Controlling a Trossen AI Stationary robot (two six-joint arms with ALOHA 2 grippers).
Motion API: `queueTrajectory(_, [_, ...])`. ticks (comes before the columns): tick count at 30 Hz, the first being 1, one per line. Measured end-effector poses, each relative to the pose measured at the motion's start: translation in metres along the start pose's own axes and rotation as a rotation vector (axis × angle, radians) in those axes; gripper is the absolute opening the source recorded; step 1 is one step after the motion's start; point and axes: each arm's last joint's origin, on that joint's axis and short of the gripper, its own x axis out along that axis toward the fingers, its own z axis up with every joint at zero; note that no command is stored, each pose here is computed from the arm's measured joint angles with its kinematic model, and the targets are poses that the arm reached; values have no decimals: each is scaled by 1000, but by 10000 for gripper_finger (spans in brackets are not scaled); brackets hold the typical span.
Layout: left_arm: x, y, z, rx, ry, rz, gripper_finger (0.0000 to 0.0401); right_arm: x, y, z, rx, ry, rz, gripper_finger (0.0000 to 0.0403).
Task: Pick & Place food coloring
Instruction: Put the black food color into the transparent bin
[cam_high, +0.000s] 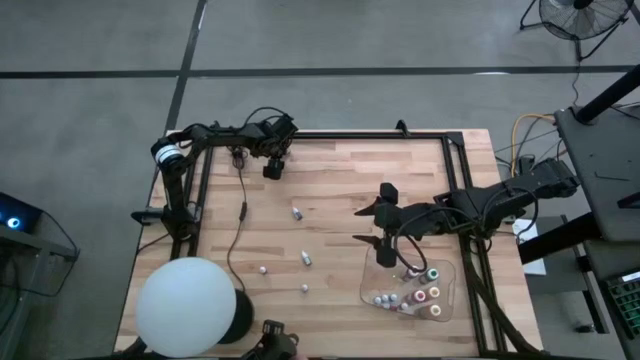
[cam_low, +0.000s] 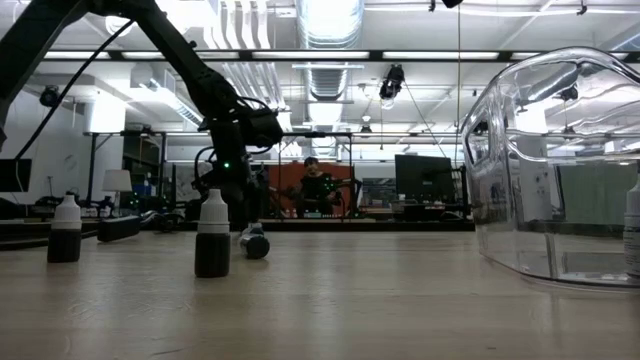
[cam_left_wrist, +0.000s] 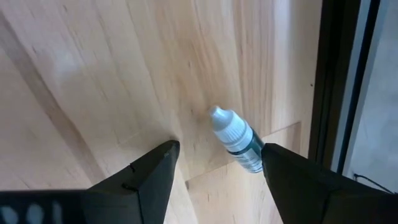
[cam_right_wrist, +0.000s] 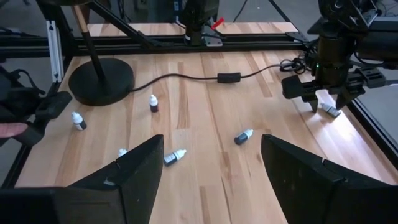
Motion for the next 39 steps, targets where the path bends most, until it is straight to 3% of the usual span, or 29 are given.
queueTrajectory(14, [17, 5, -3, 48, 20, 26, 220, 0, 0, 0, 1, -3, 0, 260])
queueTrajectory(39, [4, -9, -12, 28, -66, -62, 220, 5, 1, -2, 5, -39, 9, 252])
